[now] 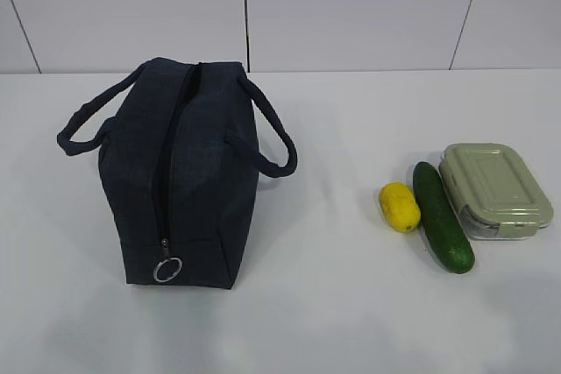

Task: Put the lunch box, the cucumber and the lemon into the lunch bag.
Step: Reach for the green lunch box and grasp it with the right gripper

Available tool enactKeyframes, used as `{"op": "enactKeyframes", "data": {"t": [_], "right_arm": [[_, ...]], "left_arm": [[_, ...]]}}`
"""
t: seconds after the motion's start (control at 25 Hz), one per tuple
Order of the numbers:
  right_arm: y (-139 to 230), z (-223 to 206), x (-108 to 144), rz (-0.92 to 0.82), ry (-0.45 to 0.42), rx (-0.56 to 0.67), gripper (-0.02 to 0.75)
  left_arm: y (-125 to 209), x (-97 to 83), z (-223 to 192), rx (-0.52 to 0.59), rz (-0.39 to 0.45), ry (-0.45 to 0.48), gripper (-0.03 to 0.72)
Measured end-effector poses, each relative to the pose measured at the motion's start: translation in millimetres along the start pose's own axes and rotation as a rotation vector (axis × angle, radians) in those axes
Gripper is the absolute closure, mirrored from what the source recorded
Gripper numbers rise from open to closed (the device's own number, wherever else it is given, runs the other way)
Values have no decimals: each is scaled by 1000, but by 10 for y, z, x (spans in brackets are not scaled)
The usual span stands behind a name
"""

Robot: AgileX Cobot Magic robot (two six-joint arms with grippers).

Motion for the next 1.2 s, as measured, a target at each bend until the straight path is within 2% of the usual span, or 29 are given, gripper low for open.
{"op": "enactKeyframes", "data": {"t": [0.36, 0.56, 0.72, 0.84, 1.0, 1.2], "right_arm": [[-1, 0, 2, -1, -2, 0, 456], [-14, 1, 39, -16, -36, -12, 457], [-160, 41, 156, -75, -154, -42, 456], [-358, -44, 187, -139, -226, -15, 457], [-639, -277, 220, -201, -342, 74, 465], [-939, -777, 296, -273, -565, 206, 471]], "left_arm": [[0, 0, 0, 0, 0, 0, 452], [0, 0, 0, 0, 0, 0, 452], [0, 0, 0, 0, 0, 0, 452], [0, 0, 0, 0, 0, 0, 452], [0, 0, 0, 0, 0, 0, 452], [0, 0, 0, 0, 0, 0, 452]]}}
Point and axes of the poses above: a point on each arm's last joint axis where the gripper is mounted, z pointing back along that axis away from the gripper, x along the wrist's bending axis when the last joint is at zero, y = z × x, the point moved 2 cm from there along -z, pointing out along that axis toward the gripper, and after that the axes turned 1 degree about -z, right-handed, at the moved point
